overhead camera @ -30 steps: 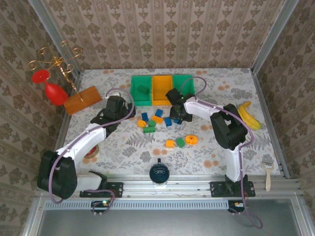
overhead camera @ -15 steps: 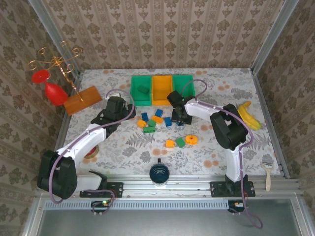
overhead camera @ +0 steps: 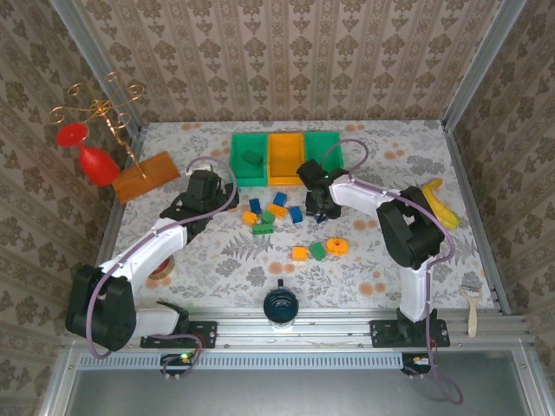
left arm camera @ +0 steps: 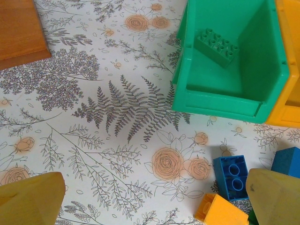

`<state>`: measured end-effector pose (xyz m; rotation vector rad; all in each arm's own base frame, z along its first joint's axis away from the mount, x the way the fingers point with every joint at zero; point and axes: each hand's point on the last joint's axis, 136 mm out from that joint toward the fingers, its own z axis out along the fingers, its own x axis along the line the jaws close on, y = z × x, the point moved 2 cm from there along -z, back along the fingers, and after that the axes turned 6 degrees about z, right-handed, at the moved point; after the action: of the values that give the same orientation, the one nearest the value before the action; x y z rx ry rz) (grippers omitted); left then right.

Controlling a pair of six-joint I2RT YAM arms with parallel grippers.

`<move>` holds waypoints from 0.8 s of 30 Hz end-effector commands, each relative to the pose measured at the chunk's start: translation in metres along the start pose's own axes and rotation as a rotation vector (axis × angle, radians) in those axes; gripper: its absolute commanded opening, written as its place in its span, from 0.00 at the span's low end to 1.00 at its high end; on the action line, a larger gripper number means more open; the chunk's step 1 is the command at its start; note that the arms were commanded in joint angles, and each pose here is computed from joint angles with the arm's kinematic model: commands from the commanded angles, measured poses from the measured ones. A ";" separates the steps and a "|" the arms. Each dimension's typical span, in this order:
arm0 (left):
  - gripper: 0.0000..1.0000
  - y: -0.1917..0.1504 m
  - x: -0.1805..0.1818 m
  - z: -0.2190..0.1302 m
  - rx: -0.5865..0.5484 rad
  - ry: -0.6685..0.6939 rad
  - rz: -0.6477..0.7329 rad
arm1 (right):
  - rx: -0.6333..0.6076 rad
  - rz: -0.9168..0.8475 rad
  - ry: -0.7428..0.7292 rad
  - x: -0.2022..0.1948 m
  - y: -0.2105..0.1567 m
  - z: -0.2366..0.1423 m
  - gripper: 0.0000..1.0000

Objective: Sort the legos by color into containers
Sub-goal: Pick up the lego from the center of the table, then place the lego in the container.

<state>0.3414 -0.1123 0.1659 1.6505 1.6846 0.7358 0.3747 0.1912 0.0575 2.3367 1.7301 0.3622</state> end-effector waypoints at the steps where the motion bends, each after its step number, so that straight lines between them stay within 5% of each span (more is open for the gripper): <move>1: 1.00 0.000 0.004 -0.003 -0.008 0.008 -0.023 | -0.096 -0.037 0.048 0.012 0.025 -0.035 0.31; 10: 1.00 0.000 0.004 -0.004 -0.004 0.005 -0.023 | -0.224 -0.128 0.126 0.053 0.074 -0.062 0.29; 24: 1.00 -0.002 0.004 -0.009 0.011 -0.018 -0.035 | -0.348 -0.259 0.151 0.111 0.133 -0.053 0.32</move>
<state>0.3388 -0.1099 0.1657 1.6566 1.6927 0.7232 0.5004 0.2571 0.1563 1.9327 1.8090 0.7735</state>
